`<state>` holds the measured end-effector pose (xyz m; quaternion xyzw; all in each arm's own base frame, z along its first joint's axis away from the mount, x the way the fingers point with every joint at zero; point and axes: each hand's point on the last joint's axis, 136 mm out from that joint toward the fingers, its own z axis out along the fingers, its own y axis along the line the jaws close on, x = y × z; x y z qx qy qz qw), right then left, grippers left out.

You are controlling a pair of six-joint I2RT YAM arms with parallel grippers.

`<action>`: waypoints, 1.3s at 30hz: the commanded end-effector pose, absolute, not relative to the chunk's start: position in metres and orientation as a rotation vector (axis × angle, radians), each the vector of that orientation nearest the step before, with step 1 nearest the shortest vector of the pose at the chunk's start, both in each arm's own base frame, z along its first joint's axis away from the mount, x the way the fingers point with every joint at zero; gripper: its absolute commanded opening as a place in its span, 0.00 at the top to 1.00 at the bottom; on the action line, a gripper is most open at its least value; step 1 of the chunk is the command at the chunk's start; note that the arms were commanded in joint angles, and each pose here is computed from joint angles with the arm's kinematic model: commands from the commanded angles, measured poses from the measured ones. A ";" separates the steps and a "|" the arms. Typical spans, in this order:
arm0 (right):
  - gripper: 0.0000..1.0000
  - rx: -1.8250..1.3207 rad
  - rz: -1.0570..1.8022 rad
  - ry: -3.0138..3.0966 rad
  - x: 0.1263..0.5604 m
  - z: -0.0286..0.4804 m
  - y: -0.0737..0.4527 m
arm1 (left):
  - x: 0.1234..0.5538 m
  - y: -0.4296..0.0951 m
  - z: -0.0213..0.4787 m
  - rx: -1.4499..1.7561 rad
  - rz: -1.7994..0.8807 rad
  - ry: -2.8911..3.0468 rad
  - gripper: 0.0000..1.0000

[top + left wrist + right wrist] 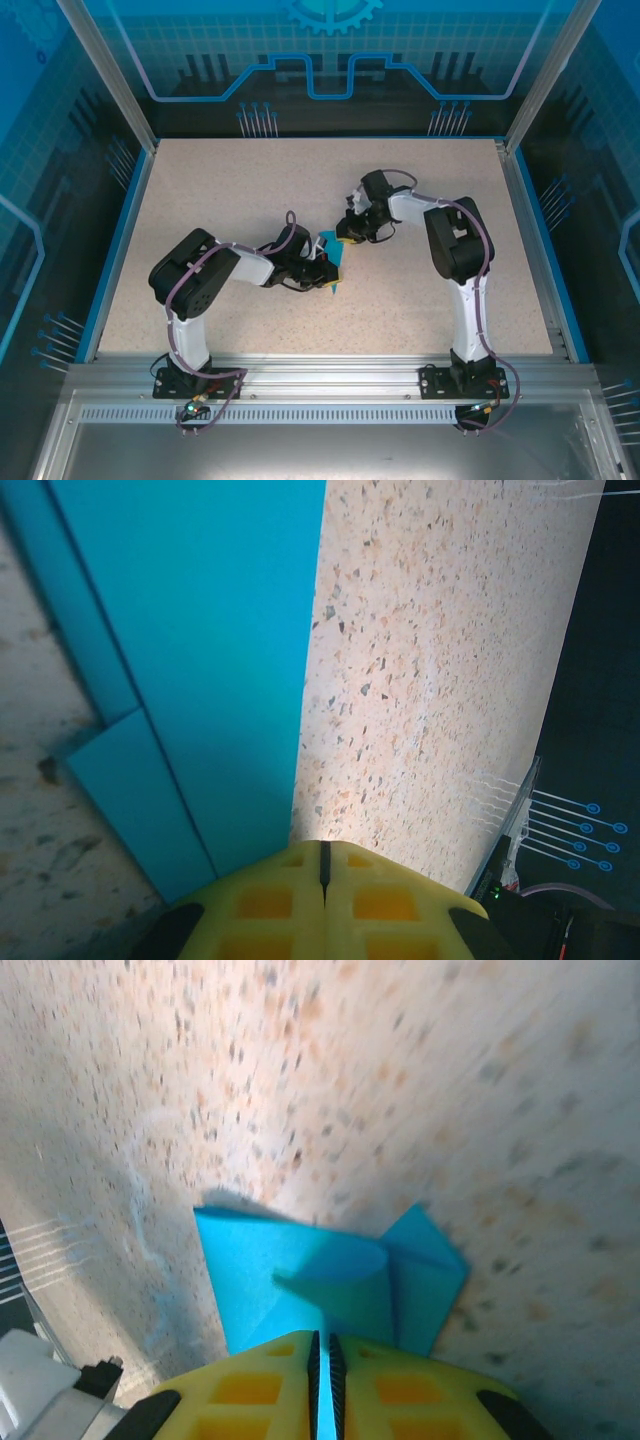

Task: Fold a paper plane with a square sheet of paper (fold left side to right side)
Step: Fold the wing for the fifth time at the center of the table.

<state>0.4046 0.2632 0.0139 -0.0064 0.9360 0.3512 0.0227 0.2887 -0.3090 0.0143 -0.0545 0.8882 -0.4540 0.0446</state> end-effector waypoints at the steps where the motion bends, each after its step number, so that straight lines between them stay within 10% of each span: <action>1: 0.85 0.048 0.918 2.864 0.440 -0.003 0.230 | 0.246 -0.275 -0.043 -0.357 -1.196 2.973 1.00; 26: 0.83 0.036 0.932 2.869 0.469 -0.008 0.234 | 0.223 -0.286 0.000 -0.216 -1.362 2.905 0.80; 39: 0.46 -0.034 0.667 2.679 0.484 0.124 0.197 | 0.246 -0.247 0.089 0.009 -1.023 2.653 0.48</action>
